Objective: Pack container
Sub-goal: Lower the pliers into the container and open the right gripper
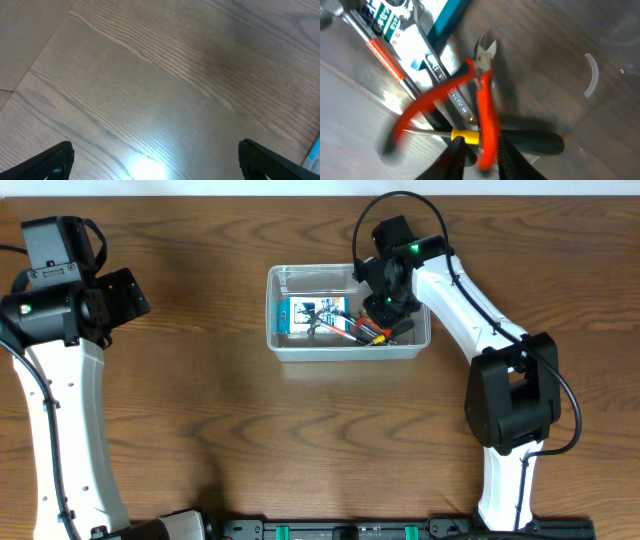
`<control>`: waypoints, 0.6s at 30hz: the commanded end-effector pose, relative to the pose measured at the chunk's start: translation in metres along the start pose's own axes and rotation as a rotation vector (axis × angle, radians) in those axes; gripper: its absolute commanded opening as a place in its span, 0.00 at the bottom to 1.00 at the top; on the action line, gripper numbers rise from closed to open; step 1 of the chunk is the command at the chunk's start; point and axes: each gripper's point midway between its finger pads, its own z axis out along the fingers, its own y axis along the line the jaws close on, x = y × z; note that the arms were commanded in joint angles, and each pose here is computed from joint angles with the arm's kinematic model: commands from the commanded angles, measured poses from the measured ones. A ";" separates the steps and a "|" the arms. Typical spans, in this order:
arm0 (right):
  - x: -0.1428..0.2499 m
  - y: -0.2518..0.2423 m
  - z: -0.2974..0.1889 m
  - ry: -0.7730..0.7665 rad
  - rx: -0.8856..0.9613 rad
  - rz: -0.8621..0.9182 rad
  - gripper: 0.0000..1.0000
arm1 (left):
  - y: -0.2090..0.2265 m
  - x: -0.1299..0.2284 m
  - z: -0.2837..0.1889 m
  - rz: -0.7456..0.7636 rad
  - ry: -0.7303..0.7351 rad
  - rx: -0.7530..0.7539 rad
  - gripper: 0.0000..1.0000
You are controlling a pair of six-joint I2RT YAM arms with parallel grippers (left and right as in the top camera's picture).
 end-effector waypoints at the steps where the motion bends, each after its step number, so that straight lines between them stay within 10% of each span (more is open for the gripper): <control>1: 0.000 0.004 0.005 0.003 -0.014 0.022 0.27 | 0.004 -0.001 0.000 0.013 -0.003 -0.017 0.98; 7: -0.005 0.005 -0.001 -0.008 -0.021 0.075 0.31 | 0.004 -0.001 0.000 0.013 -0.003 -0.017 0.98; 9: -0.011 0.004 -0.010 -0.024 -0.024 0.110 0.41 | 0.004 -0.001 0.000 0.013 -0.003 -0.017 0.98; 13: -0.026 -0.001 -0.045 -0.067 -0.015 0.147 0.99 | 0.004 -0.001 0.000 0.013 -0.003 -0.017 0.98; 18: -0.040 -0.009 -0.107 -0.135 0.003 0.164 0.99 | 0.004 -0.001 0.000 0.013 -0.003 -0.017 0.98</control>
